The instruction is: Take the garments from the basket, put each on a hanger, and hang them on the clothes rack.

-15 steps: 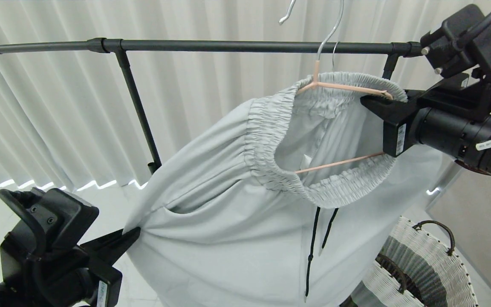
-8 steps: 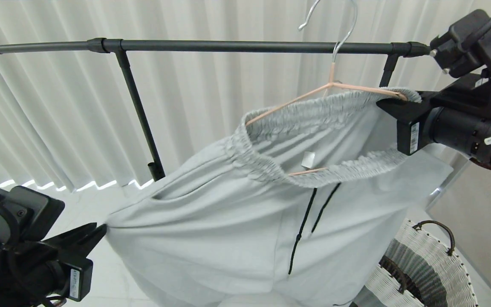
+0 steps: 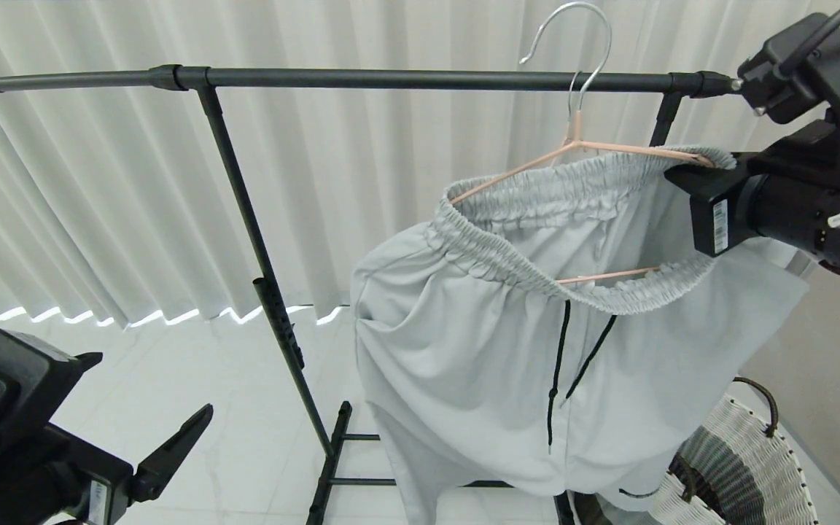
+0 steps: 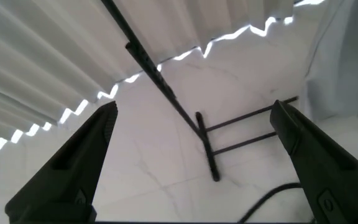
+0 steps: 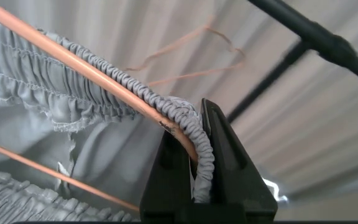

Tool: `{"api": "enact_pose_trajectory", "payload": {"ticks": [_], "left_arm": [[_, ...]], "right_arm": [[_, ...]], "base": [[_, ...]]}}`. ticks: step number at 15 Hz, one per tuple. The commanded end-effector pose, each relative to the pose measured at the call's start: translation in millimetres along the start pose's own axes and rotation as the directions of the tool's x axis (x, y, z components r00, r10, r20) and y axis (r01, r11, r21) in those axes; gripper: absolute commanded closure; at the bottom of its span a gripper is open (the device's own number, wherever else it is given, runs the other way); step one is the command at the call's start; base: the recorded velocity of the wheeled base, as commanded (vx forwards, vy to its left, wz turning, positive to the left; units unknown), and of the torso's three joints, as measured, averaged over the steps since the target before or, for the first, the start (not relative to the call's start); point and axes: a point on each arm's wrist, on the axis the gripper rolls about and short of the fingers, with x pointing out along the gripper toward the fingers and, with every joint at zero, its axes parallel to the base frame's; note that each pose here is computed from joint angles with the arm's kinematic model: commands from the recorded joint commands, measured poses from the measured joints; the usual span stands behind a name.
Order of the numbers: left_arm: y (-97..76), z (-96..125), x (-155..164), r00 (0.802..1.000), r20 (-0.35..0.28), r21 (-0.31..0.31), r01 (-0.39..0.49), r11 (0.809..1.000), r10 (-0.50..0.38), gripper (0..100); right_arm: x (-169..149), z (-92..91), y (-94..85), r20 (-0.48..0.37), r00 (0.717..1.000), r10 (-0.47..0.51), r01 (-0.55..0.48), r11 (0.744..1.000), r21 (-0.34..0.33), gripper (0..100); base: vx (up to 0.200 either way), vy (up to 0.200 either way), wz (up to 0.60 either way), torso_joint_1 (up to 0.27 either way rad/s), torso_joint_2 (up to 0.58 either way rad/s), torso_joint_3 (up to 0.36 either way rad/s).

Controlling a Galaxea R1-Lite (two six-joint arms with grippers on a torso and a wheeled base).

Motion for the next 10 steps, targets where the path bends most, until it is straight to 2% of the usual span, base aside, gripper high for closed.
{"api": "enact_pose_trajectory", "payload": {"ticks": [1,2,5,10], "left_arm": [[3.7,1.6,-7.9,0.999,0.037,0.022,-0.019,1.000,0.018,0],[4.6,1.8,-9.6,0.999,0.045,0.048,-0.025,0.999,0.023,0],[5.7,2.3,-11.4,0.998,0.053,0.053,-0.033,0.998,0.030,0],[6.3,3.1,-11.7,0.998,0.055,0.057,-0.037,0.998,0.034,0]], "right_arm": [[4.9,2.3,-6.0,-0.006,0.999,-0.038,0.038,0.999,0.003,100],[6.3,1.0,-8.8,-0.013,0.999,-0.051,0.051,0.999,0.002,100],[5.4,0.8,-12.9,-0.015,0.998,-0.067,0.067,0.998,0.004,100],[5.5,-2.5,-12.2,-0.048,0.996,-0.070,0.069,0.998,-0.007,100]], "base": [[0.000,0.000,0.00,0.000,0.00,0.000],[0.000,0.000,0.00,0.000,0.00,0.000],[0.000,0.000,0.00,0.000,0.00,0.000],[0.000,0.200,0.00,0.003,0.00,0.004]]}}
